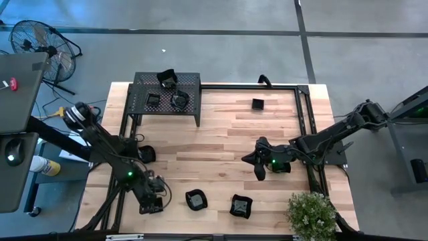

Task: Pick & Place Mini shaped plates
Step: Stack the black square plate on the other black square plate on the shelf

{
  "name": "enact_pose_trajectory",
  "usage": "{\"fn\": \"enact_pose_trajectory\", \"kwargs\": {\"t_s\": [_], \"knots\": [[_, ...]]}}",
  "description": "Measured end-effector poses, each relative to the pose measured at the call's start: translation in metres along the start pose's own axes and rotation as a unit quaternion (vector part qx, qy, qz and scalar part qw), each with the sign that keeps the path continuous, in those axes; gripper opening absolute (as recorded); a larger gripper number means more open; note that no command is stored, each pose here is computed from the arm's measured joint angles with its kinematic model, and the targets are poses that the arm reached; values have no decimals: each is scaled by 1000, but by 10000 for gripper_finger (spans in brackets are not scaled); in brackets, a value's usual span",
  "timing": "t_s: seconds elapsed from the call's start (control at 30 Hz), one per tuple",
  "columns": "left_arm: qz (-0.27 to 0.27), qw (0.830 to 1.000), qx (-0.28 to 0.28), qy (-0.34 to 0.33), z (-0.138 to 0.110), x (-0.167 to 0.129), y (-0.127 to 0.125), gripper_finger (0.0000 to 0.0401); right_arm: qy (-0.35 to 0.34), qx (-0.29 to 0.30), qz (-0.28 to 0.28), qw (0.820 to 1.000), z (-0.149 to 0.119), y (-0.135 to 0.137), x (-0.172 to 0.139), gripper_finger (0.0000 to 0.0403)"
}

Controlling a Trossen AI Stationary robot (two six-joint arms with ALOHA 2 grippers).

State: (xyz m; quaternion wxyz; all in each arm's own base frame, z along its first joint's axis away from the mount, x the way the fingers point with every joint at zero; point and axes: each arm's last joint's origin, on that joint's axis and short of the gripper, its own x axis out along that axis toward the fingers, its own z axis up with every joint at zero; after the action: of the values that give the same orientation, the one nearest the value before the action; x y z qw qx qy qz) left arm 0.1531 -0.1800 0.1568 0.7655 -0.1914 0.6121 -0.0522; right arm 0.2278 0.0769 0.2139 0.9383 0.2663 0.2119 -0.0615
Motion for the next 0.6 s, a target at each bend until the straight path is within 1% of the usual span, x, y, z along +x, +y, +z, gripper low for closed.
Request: {"fn": "enact_pose_trajectory", "kwargs": {"t_s": [0.13, 0.3, 0.33, 0.47, 0.6], "knots": [[-5, 1000, 14, 5, 1, 6, -2, 82, 0, 0, 0, 1000, 0, 0, 0, 3], [-10, 1000, 22, 12, 0, 6, -2, 17, 0, 0, 0, 1000, 0, 0, 0, 3], [-15, 1000, 21, 15, 0, 4, -2, 10, 0, 0, 0, 1000, 0, 0, 0, 3], [-31, 999, 3, 15, 0, -3, -4, 10, 0, -2, 0, 1000, 0, 0, 0, 3], [-57, 998, -33, -21, 3, -23, -4, 2, -1, -5, -1, 1000, 0, 0, 0, 3]]}}
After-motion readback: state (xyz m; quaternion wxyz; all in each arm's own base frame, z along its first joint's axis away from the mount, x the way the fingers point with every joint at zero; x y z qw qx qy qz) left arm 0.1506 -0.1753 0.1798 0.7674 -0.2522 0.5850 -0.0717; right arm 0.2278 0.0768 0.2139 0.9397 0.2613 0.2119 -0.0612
